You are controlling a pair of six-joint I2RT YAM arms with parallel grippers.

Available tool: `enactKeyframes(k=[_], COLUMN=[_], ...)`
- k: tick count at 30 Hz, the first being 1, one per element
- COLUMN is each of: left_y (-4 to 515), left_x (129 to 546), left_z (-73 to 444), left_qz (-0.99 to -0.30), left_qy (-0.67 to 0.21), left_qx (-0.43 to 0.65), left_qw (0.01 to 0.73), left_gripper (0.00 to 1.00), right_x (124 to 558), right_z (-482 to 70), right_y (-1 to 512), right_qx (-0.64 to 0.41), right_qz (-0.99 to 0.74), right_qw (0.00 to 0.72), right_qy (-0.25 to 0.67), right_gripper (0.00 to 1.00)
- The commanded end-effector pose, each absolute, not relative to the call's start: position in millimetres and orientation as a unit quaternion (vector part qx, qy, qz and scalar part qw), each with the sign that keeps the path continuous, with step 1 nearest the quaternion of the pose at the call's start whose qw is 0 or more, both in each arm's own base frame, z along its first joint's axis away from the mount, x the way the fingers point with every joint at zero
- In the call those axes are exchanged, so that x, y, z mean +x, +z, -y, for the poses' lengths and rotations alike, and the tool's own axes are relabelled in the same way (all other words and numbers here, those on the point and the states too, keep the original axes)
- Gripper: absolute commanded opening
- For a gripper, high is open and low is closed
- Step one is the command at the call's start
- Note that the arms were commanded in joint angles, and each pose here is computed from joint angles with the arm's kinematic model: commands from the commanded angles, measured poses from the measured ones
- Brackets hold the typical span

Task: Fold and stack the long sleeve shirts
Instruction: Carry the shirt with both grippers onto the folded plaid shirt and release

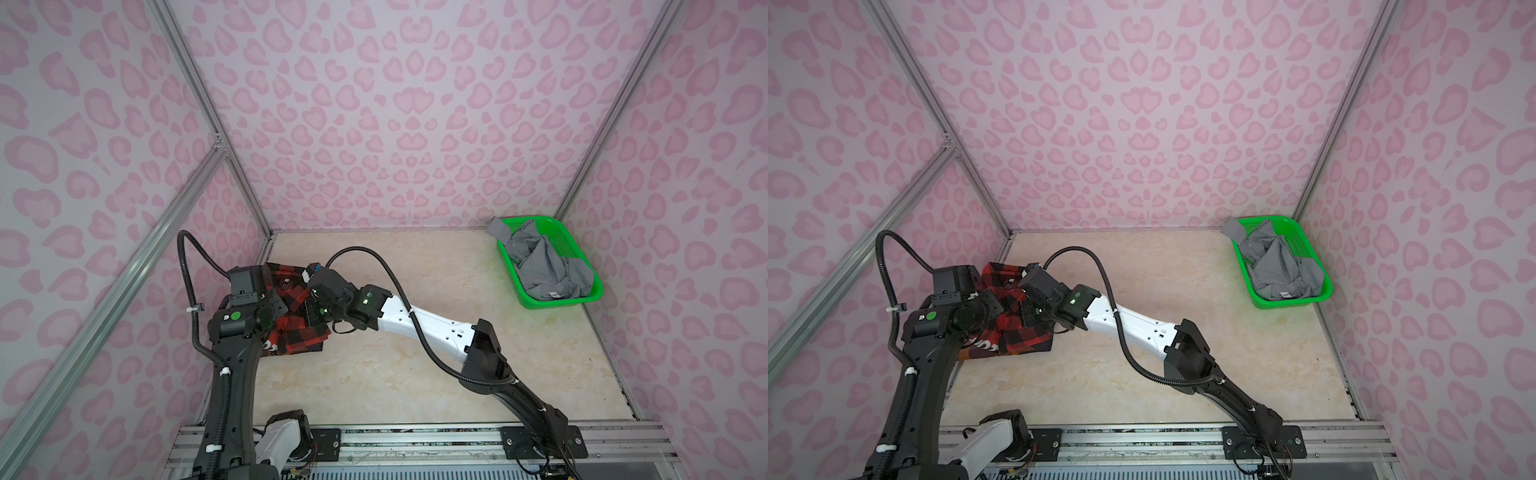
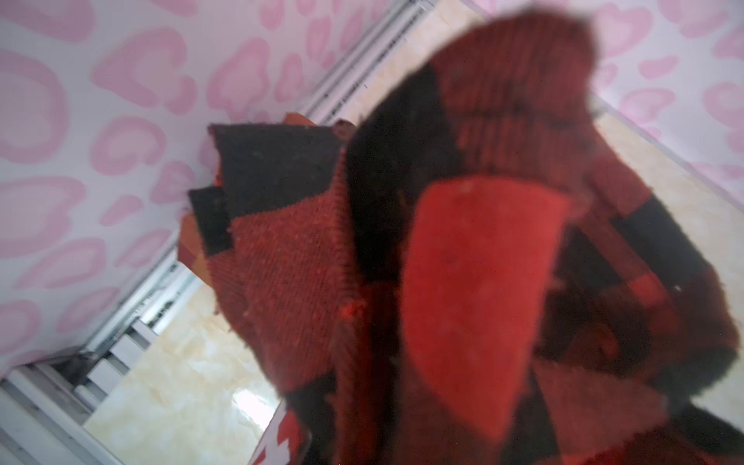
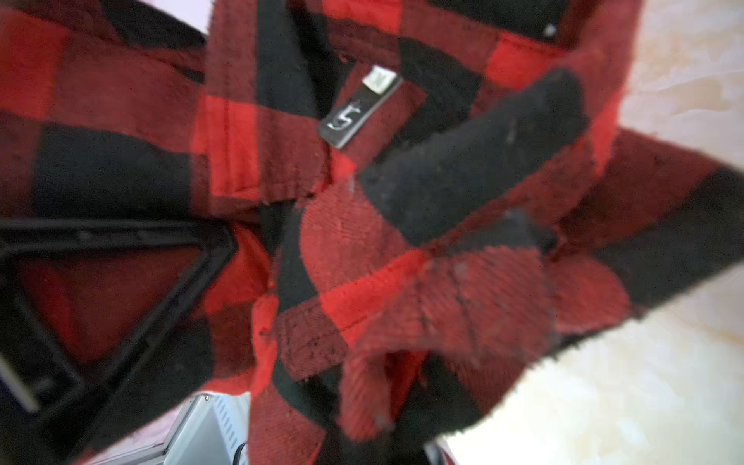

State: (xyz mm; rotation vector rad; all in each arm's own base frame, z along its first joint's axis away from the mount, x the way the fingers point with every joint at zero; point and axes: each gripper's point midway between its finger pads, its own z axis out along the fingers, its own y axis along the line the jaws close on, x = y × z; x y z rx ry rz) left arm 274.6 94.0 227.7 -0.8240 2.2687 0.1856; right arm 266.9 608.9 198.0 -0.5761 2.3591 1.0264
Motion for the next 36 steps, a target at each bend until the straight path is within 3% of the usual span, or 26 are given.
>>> enactKeyframes(k=[1, 12, 18, 20, 23, 26, 30, 35, 36], left_y=[244, 176, 145, 140, 145, 168, 211, 264, 271], left_x=[296, 342, 340, 342, 345, 351, 349, 340, 337], left_z=[-127, -159, -169, -168, -168, -163, -159, -137, -130], left_qz=[-0.836, -0.858, -0.859, -0.862, -0.860, -0.852, -0.834, -0.814, -0.810], left_qy=[0.143, 0.162, 0.108, 0.102, 0.094, 0.070, 0.053, -0.001, -0.009], left_qx=[-0.337, -0.350, -0.389, -0.388, -0.393, -0.394, -0.400, -0.388, -0.379], left_qw=[0.408, 0.340, 0.316, 0.310, 0.312, 0.338, 0.377, 0.433, 0.447], left_gripper=[0.04, 0.04, 0.05, 0.12, 0.40, 0.52, 0.61, 0.65, 0.72], right_x=[272, 300, 310, 311, 309, 308, 307, 305, 306], right_z=[-625, -646, -648, -649, -648, -647, -643, -640, -637], right_y=[186, 137, 105, 96, 91, 86, 83, 106, 112], right_qx=[-0.212, -0.197, -0.183, -0.183, -0.185, -0.187, -0.183, -0.194, -0.197], right_qz=[-0.857, -0.853, -0.860, -0.862, -0.864, -0.868, -0.874, -0.866, -0.865], right_qw=[0.254, 0.255, 0.230, 0.228, 0.226, 0.226, 0.224, 0.245, 0.251], right_qy=[0.396, 0.410, 0.417, 0.415, 0.409, 0.401, 0.391, 0.390, 0.387], right_gripper=[0.00, 0.00, 0.00, 0.00, 0.00, 0.00, 0.16, 0.45, 0.51])
